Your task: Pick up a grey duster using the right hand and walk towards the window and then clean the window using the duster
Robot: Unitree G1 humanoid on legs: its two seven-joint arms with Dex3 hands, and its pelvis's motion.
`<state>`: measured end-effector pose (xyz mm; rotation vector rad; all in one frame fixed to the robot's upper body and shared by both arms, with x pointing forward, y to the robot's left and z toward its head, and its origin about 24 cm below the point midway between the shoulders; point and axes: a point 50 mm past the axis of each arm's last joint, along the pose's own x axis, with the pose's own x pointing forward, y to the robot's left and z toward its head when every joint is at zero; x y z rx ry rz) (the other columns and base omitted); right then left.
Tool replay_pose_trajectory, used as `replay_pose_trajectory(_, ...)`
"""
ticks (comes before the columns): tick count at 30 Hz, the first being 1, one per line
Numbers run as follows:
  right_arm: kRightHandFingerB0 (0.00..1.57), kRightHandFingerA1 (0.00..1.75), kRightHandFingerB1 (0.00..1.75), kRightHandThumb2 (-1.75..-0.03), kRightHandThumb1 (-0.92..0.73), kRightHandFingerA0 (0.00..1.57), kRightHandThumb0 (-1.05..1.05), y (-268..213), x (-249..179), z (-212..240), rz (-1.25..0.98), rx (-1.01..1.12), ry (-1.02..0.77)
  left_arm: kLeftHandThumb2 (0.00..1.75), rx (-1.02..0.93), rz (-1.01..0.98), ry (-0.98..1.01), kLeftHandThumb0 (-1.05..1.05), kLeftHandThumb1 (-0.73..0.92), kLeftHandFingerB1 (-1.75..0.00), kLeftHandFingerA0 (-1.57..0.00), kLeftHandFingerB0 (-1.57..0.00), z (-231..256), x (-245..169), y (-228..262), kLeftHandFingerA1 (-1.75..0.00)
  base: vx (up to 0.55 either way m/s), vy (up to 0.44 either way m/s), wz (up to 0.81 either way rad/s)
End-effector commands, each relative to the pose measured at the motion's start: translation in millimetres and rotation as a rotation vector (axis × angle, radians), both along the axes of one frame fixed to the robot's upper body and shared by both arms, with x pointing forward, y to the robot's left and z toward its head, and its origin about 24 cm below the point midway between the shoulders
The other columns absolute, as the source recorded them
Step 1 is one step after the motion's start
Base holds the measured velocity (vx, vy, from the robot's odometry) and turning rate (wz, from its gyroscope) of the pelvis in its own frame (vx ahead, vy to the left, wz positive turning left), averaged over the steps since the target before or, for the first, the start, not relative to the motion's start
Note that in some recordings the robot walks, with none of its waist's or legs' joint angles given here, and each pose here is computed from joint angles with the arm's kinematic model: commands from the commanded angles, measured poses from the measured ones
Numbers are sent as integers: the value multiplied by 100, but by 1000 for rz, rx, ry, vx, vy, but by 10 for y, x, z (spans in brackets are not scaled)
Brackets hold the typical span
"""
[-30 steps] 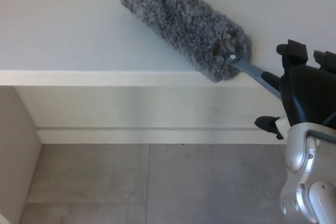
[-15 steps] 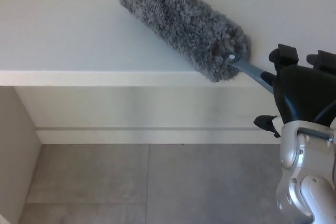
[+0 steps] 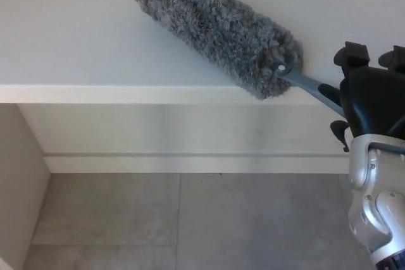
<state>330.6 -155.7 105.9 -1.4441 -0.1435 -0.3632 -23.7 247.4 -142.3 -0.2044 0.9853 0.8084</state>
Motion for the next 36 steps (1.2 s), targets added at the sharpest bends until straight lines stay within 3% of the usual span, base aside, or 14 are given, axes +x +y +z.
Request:
replay_pose_trajectory(1, 31, 98, 88, -144, 23, 22, 11, -64, 14, -12, 17, 7, -69, 109, 83, -24, -54, 9, 56, -92, -101, -85, 66, 6, 90, -112, 0, 0, 0)
replay_pose_trajectory(5, 40, 103, 80, -132, 15, 43, -6, -93, 1, -66, 9, 13, -52, 103, 76, -28, -47, 9, 59, -91, -97, -83, 47, 0, 98, -116, 0, 0, 0)
replay_pose_trajectory(11, 35, 102, 83, -113, 4, 47, -21, -102, 16, -158, -14, -49, 26, 110, 79, -33, -58, 11, 55, -95, -102, -86, 82, 4, 65, -118, 0, 0, 0)
replay_pose_trajectory(12, 57, 88, 68, -112, -1, 77, -13, -123, 9, -196, -16, -38, 36, 109, 79, -43, -46, 10, 57, -92, -96, -83, 81, -14, 58, -117, 0, 0, 0)
replay_pose_trajectory(14, 59, 92, 65, -118, -3, 95, -8, -180, -4, -279, -12, 17, 57, 114, 80, -62, -29, 12, 57, -93, -97, -84, 84, -48, 44, -116, 0, 0, 0)
replay_pose_trajectory(17, 59, 92, 65, -118, -3, 95, -8, -185, -4, -286, -11, 22, 56, 114, 80, -65, -28, 12, 57, -93, -97, -84, 87, -51, 44, -116, 0, 0, 0)
replay_pose_trajectory(18, 70, 124, 72, -138, 0, 156, -24, -207, -6, -288, -11, 28, 41, 109, 87, -59, -27, 12, 56, -93, -94, -83, 99, -69, 43, -117, 0, 0, 0)
replay_pose_trajectory(20, 70, 124, 72, -138, 0, 156, -24, -239, -9, -291, -11, 37, 18, 109, 96, -51, -24, 12, 56, -93, -94, -83, 119, -95, 41, -117, 0, 0, 0)
replay_pose_trajectory(21, 94, 133, 71, -142, 4, 157, -15, -223, 1, -267, 1, 77, 6, 107, 95, -47, -23, 13, 54, -89, -93, -81, 117, -91, 40, -109, 0, 0, 0)
replay_pose_trajectory(25, 94, 133, 71, -142, 4, 157, -15, -202, 16, -232, 22, 139, -15, 107, 94, -41, -22, 13, 54, -89, -93, -81, 114, -85, 38, -109, 0, 0, 0)
replay_pose_trajectory(26, 114, 116, 73, -91, -15, 157, -37, -162, 32, -213, 19, 154, 25, 111, 87, -35, -27, 13, 55, -92, -96, -84, 103, -81, 25, -113, 0, 0, 0)
replay_pose_trajectory(27, 108, 129, 89, -83, -10, 152, -34, -136, 38, -204, 23, 151, 38, 109, 81, -33, -28, 10, 57, -94, -98, -85, 96, -81, 9, -119, 0, 0, 0)
replay_pose_trajectory(34, 108, 130, 91, -81, -11, 152, -31, -119, 32, -242, 10, 129, 51, 110, 66, -35, -43, 9, 56, -96, -97, -86, 87, -101, -34, -121, 0, 0, 0)
replay_pose_trajectory(36, 126, 121, 86, -103, -12, 156, -30, -123, 35, -278, -5, 107, 94, 111, 66, -79, -25, 10, 54, -91, -93, -82, 103, -197, -58, -111, 0, 0, 0)
